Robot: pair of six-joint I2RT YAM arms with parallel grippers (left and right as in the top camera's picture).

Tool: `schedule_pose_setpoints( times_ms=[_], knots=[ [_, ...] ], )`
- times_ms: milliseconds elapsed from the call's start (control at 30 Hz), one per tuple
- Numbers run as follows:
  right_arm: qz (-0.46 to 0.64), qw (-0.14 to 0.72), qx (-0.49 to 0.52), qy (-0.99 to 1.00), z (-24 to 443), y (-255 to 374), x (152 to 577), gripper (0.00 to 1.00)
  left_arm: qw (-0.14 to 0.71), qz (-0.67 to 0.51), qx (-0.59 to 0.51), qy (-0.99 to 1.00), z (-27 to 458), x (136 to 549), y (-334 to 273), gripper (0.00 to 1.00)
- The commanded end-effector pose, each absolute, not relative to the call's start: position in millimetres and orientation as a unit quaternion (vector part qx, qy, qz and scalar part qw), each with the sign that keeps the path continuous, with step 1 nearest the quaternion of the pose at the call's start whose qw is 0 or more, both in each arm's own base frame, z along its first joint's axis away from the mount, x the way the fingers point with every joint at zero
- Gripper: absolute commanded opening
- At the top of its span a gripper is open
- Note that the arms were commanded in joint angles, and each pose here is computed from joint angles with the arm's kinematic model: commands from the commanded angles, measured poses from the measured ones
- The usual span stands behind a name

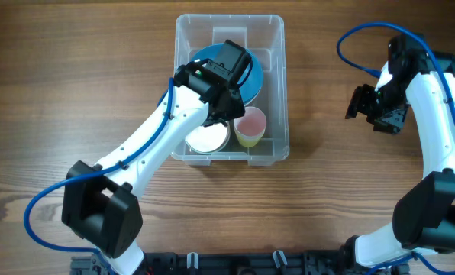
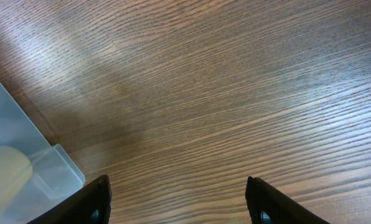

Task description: Pack container

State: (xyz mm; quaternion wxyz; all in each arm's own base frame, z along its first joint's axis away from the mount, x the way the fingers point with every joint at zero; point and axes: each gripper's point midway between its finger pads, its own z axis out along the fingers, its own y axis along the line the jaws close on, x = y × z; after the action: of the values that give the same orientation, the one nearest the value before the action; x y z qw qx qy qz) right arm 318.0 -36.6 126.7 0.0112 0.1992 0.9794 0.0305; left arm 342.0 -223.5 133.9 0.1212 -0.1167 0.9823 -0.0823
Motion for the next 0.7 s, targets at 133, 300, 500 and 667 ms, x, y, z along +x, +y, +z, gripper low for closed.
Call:
schedule_pose_setpoints(
  times_ms=[133,300,500,667],
  knots=[
    [0.038,0.034,0.188,0.981,134.6,-34.5,326.3,0.64,0.234,-0.064,-0.128,0.962,215.6,364.2,-163.7,0.58],
    [0.042,0.076,0.152,0.985,137.1,-14.7,348.9,0.31,0.347,-0.034,-0.255,0.902,296.3,365.6,-43.1,0.62],
    [0.069,0.205,0.056,0.975,155.0,54.3,410.9,0.28,0.318,-0.046,-0.39,0.863,293.6,350.3,57.8,0.73],
    [0.079,0.213,0.022,0.974,145.0,86.6,421.3,0.33,0.279,-0.025,-0.417,0.865,267.2,354.3,78.5,0.76]
  ],
)
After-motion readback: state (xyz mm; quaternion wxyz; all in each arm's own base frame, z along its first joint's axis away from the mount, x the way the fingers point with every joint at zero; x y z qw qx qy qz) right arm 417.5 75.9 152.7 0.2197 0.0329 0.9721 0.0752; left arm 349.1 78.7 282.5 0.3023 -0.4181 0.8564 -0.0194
